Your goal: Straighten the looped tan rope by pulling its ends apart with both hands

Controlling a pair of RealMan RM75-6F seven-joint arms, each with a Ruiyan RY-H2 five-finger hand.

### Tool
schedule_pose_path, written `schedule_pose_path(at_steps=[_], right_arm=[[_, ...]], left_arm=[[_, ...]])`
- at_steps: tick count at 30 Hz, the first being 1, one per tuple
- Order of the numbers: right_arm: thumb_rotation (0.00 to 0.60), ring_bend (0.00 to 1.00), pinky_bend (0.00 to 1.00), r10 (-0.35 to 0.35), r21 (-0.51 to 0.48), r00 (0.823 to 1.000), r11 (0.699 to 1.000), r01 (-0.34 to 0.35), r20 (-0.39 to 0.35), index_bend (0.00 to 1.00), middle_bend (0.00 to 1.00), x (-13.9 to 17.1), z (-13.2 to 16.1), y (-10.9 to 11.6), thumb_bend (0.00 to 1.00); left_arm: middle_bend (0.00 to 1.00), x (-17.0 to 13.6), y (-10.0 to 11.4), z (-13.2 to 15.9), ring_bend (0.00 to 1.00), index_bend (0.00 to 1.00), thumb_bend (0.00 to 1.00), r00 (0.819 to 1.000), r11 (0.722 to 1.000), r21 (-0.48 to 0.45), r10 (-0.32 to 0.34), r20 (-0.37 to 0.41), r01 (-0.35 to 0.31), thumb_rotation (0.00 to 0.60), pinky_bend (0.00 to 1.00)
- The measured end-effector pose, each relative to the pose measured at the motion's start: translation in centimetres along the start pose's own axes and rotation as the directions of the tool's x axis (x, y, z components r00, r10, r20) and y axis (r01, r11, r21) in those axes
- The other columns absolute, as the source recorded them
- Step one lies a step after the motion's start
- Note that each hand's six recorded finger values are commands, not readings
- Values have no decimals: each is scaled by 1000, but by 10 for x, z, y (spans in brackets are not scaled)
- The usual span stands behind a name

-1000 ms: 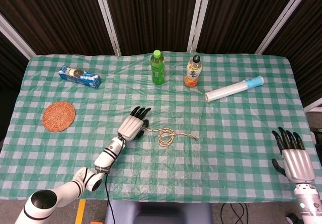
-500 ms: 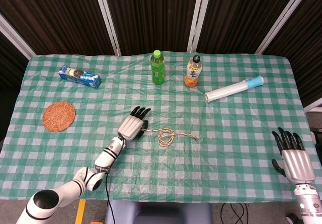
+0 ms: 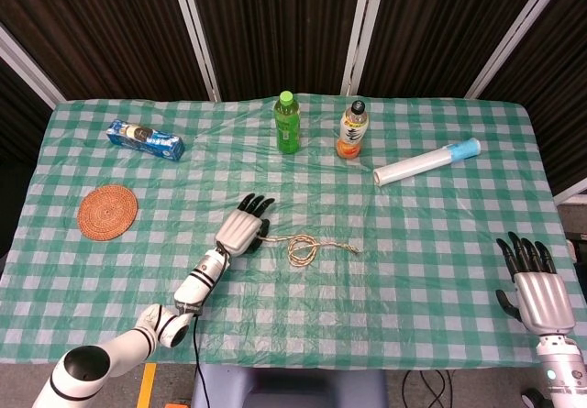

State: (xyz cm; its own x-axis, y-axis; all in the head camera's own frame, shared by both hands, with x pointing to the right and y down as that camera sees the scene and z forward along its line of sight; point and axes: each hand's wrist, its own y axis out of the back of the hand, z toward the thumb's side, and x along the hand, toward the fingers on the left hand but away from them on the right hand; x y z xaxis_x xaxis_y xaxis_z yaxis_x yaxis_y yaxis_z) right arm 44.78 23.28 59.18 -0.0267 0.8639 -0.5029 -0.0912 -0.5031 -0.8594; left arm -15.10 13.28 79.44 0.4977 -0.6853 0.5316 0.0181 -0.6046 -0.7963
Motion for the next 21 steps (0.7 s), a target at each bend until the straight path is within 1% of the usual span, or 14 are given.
schedule_pose_path(at_steps=[7, 11, 13, 15, 16, 18, 21], right_arm=[[600, 0, 0, 4, 3, 1000, 1000, -4, -3, 0, 0, -1, 1, -1, 400], [600, 0, 0, 3, 8, 1000, 1000, -3, -23, 11, 0, -4, 5, -3, 400], [600, 0, 0, -2, 5, 998, 1000, 2, -58, 88, 0, -10, 14, -3, 400], [600, 0, 0, -14, 6, 993, 1000, 14, -118, 225, 0, -21, 30, -1, 400], [600, 0, 0, -18, 6, 989, 1000, 19, -146, 264, 0, -27, 39, 0, 399], [600, 0, 0, -25, 3, 977, 1000, 27, -214, 361, 0, -40, 61, 1, 395], [600, 0, 0, -22, 9, 954, 1000, 26, -299, 424, 0, -58, 94, 0, 394]], left_arm=[[75, -1, 2, 0, 0, 656, 482, 1000, 1000, -3, 14, -1, -14, 600, 31], [79, -5, 6, 0, 0, 665, 481, 999, 999, -5, 34, 8, -34, 600, 31], [81, -10, 9, 0, 0, 666, 482, 998, 999, -1, 51, 20, -51, 600, 31], [82, -15, 11, 1, 0, 667, 482, 998, 998, -5, 59, 30, -59, 600, 31], [82, -18, 11, 2, 0, 667, 482, 998, 998, -8, 58, 36, -58, 600, 31], [82, -23, 11, 3, 0, 666, 482, 998, 998, -11, 56, 42, -55, 600, 31], [83, -29, 13, 3, 0, 666, 481, 997, 998, -13, 56, 45, -55, 600, 31]])
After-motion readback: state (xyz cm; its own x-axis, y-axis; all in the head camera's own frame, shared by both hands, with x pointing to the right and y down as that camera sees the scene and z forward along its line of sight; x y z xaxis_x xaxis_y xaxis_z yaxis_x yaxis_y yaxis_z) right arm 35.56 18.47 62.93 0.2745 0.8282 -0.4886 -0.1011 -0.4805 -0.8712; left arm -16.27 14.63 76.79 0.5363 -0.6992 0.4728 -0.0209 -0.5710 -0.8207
